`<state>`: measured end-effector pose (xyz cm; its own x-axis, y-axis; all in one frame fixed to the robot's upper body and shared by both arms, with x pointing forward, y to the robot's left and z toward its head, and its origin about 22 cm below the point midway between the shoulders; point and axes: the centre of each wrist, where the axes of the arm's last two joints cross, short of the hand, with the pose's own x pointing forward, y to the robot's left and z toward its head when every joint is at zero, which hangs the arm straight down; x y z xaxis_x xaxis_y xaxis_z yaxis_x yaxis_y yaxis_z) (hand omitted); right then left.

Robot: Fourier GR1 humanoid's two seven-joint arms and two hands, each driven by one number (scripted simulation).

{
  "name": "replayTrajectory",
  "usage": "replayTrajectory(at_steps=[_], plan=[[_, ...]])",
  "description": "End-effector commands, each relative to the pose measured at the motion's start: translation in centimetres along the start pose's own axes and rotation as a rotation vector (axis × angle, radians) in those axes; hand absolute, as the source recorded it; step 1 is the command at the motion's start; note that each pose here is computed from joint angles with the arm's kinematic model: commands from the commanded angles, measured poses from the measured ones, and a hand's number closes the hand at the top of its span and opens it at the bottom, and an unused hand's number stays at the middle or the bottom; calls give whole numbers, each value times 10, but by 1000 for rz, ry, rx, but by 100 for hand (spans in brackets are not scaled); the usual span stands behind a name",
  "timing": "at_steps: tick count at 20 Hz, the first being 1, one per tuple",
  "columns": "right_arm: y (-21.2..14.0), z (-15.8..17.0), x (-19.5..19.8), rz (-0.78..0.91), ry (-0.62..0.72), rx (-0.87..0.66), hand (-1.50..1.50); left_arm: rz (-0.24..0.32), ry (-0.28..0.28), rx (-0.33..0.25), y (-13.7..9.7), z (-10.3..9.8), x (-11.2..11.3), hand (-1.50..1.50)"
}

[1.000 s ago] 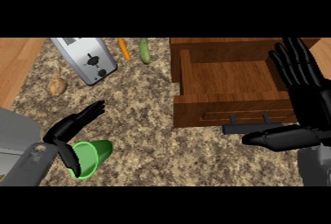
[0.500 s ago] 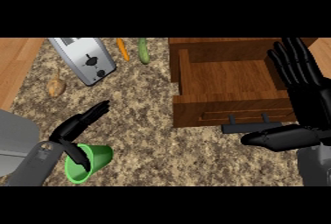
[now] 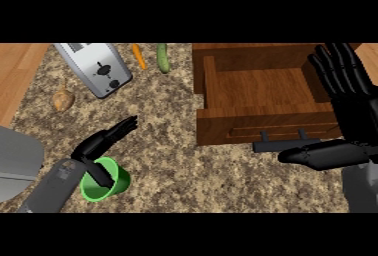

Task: Pick up the cup, place it into the drawer and close the drawer

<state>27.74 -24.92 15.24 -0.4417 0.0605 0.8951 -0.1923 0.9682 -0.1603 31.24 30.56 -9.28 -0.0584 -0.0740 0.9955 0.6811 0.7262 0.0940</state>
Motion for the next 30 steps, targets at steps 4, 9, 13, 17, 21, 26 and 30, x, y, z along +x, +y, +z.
replayTrajectory(at_steps=[4, 9, 13, 17, 21, 26, 30], plan=[[-4, -2, -2, 10, 1, 8, -150, 229, -226, -134, -43, -23, -18, 150], [-5, 6, -5, 9, -4, -11, -150, 19, -358, 13, -29, -14, -12, 150], [-15, 2, 3, 11, 8, -2, -150, 185, -441, 18, -49, -28, -17, 150], [-17, 4, 4, 11, 32, -35, -150, 58, -460, 570, -28, -9, -17, 150], [-17, 7, 10, 33, 25, -36, -150, 43, -504, 854, -27, -19, -13, 150], [-9, 13, 2, 31, 22, -22, -150, 30, -560, 723, -5, -59, 29, 150], [-32, 23, -11, 25, 44, -45, -150, 3, -615, 669, -25, -111, 68, 150]])
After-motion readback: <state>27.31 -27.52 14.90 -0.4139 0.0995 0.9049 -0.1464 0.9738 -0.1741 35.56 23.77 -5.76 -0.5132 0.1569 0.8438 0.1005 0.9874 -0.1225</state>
